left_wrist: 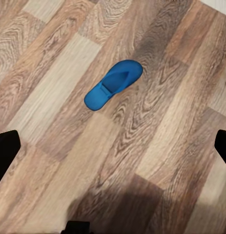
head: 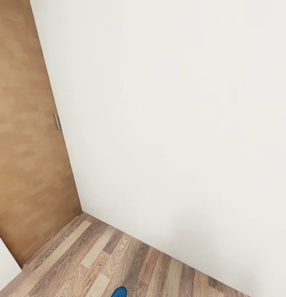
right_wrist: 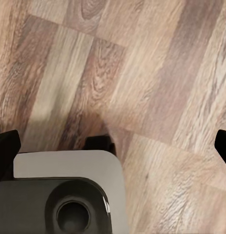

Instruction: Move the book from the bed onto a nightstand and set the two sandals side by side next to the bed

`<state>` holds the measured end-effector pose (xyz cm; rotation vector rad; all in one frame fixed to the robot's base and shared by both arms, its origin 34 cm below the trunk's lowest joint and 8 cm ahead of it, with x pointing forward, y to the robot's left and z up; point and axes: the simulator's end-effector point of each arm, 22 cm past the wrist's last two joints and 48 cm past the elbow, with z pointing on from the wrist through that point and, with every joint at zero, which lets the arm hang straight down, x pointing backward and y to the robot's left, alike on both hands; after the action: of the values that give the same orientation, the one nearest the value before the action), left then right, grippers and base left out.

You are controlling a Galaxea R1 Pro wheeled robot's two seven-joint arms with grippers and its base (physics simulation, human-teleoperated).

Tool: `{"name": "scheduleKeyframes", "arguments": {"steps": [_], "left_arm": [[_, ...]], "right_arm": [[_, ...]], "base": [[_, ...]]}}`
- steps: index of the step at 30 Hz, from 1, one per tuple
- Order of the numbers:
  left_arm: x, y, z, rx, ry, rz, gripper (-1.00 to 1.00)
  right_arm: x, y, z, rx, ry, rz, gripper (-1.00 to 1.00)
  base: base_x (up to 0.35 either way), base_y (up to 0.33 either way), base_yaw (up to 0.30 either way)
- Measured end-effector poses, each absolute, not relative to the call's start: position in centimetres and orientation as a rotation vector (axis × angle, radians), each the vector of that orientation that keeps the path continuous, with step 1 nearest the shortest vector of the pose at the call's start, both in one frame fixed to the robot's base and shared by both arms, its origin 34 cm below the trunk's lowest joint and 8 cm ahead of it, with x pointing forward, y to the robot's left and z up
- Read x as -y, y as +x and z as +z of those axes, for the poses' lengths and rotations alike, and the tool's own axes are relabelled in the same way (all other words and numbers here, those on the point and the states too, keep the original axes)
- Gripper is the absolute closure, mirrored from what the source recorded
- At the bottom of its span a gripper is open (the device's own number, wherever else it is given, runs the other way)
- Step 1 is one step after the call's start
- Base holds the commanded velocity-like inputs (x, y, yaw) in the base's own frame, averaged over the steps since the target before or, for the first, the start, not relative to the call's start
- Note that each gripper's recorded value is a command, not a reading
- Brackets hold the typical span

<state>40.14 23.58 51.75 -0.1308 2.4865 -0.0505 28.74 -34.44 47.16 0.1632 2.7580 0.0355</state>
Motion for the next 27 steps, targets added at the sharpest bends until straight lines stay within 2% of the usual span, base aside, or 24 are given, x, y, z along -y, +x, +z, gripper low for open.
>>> {"name": "scheduleKeyframes", "arguments": {"steps": [27], "left_arm": [[-23.55,40.14,51.74,-2.487,-0.131,-0.051,-1.0]], "right_arm": [[34.3,28.69,47.12,-2.759,0.162,0.038,-1.0]], "base": [[0.001,-0.001,0.292]]}}
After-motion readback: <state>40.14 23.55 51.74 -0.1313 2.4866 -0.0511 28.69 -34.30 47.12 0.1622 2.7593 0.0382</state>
